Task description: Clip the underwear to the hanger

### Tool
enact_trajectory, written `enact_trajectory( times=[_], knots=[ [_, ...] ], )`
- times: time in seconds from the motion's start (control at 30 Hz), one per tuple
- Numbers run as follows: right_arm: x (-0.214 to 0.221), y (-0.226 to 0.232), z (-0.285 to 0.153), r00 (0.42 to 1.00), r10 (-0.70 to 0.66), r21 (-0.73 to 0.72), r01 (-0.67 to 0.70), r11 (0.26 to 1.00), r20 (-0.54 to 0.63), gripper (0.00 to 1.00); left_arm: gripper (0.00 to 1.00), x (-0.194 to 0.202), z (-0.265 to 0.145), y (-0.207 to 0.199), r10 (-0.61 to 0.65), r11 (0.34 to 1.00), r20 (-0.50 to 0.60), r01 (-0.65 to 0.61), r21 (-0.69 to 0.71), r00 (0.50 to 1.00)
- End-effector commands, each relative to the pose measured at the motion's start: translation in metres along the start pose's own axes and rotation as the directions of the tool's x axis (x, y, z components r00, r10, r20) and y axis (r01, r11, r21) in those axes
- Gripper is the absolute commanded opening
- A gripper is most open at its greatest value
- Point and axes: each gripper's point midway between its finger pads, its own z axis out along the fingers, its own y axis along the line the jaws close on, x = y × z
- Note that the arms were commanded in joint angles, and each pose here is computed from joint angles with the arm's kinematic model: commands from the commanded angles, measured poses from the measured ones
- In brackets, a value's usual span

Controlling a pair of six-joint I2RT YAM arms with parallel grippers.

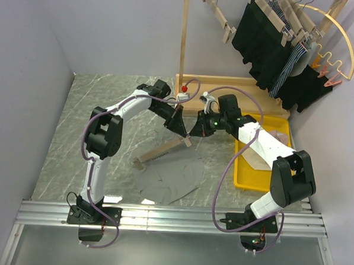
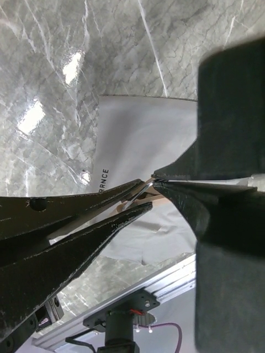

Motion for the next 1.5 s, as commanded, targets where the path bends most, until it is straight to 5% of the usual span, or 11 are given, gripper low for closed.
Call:
enact_trajectory(
  times=[0.0,0.1,0.17,0.33,0.57,0.87,1.47],
  knots=[
    [-0.028,0.003,-0.004,0.997,-0.033,0.013,0.032,0.999,0.069,0.09,0.0,0.0,0.003,-0.004,0.024,1.0,-0.018,-0.024,0.016,1.0],
    [-0.026,-0.01,-0.005,0.998,0.012,0.056,-0.015,0.998,0.057,0.37,0.0,0.0,0.001,-0.002,0.034,0.999,-0.024,-0.033,0.02,0.999],
    [-0.023,-0.026,-0.014,0.994,0.075,0.085,-0.082,0.993,0.083,0.41,0.0,0.0,0.001,0.0,0.038,0.999,-0.024,-0.037,0.018,0.999],
    [-0.018,-0.075,-0.031,0.967,0.193,0.226,-0.228,0.947,0.168,0.38,0.0,0.0,0.0,0.001,0.057,0.998,-0.023,-0.056,0.008,0.998],
    [0.029,-0.095,0.016,0.951,0.308,0.251,-0.299,0.92,0.006,0.36,0.0,-0.003,-0.002,0.0,0.069,0.997,-0.02,-0.069,0.022,0.997],
    [0.037,-0.08,0.073,0.973,0.227,0.222,-0.211,0.952,-0.049,0.51,0.0,-0.001,-0.004,-0.001,0.056,0.998,-0.014,-0.056,0.033,0.998],
    [0.039,-0.072,0.119,0.987,0.142,0.324,-0.111,0.94,-0.073,0.5,0.0,-0.004,-0.011,-0.012,0.071,0.995,0.013,-0.072,0.074,0.997]
  ],
)
